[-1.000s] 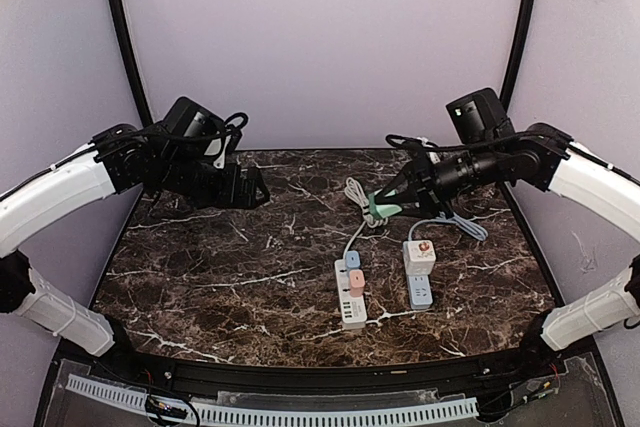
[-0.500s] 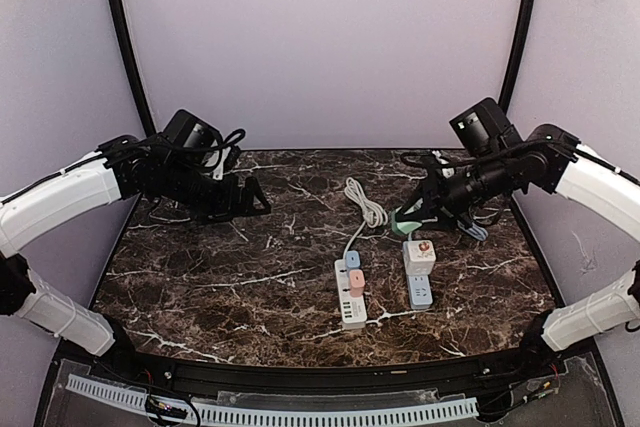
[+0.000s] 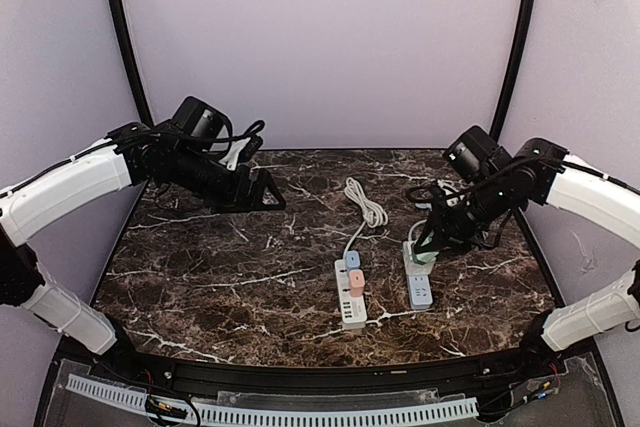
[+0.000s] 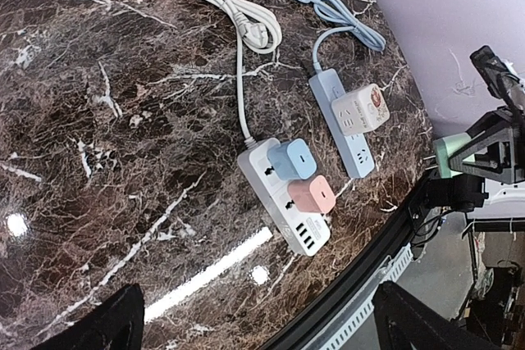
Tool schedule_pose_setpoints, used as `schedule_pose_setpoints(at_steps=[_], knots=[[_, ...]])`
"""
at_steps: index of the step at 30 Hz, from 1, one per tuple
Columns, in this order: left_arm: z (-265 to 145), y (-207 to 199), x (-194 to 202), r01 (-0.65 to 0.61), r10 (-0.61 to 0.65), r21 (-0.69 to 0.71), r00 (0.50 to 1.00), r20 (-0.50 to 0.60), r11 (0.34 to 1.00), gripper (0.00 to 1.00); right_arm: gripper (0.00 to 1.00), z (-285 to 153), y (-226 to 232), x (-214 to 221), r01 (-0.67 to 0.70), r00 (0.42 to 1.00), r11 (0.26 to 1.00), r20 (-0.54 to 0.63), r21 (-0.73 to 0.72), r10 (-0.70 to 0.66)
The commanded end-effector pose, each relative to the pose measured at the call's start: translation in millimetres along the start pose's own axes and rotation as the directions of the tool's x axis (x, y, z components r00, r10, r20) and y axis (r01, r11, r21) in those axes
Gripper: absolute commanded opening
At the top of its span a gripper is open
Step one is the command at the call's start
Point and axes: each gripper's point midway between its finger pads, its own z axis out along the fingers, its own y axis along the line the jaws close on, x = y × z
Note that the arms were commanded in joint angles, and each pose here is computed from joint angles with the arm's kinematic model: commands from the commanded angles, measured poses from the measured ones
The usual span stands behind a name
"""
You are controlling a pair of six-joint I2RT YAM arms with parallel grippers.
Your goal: Insert the plug
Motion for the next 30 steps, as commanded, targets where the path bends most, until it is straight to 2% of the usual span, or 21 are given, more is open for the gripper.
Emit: schedule_pose_setpoints(at_steps=[1, 13, 21, 30], knots=[[0, 1, 7, -0.054, 0.053, -0.005, 0.997, -0.061, 0.999, 0.99, 0.00, 10, -25, 4, 0.008, 1.000, 0.998, 0.016, 0.067, -0.009], [-9, 4, 7, -0.106, 0.105, -0.022, 0.994, -0.031, 0.994, 0.99, 0.00, 42, -53, 21, -0.049, 0.999, 0.995, -0.011, 0.082, 0.050], [-14, 5, 10, -0.131, 0.130, -0.033, 0.991, -0.026, 0.991, 0.99, 0.00, 72, -74, 20, 0.043, 0.998, 0.985, -0.047, 0.166, -0.036], [-21, 8, 9, -0.146, 0.146, -0.058, 0.989, -0.007, 0.988, 0.99, 0.00, 84, -85, 15, 0.101, 0.993, 0.969, -0.076, 0.228, -0.086]])
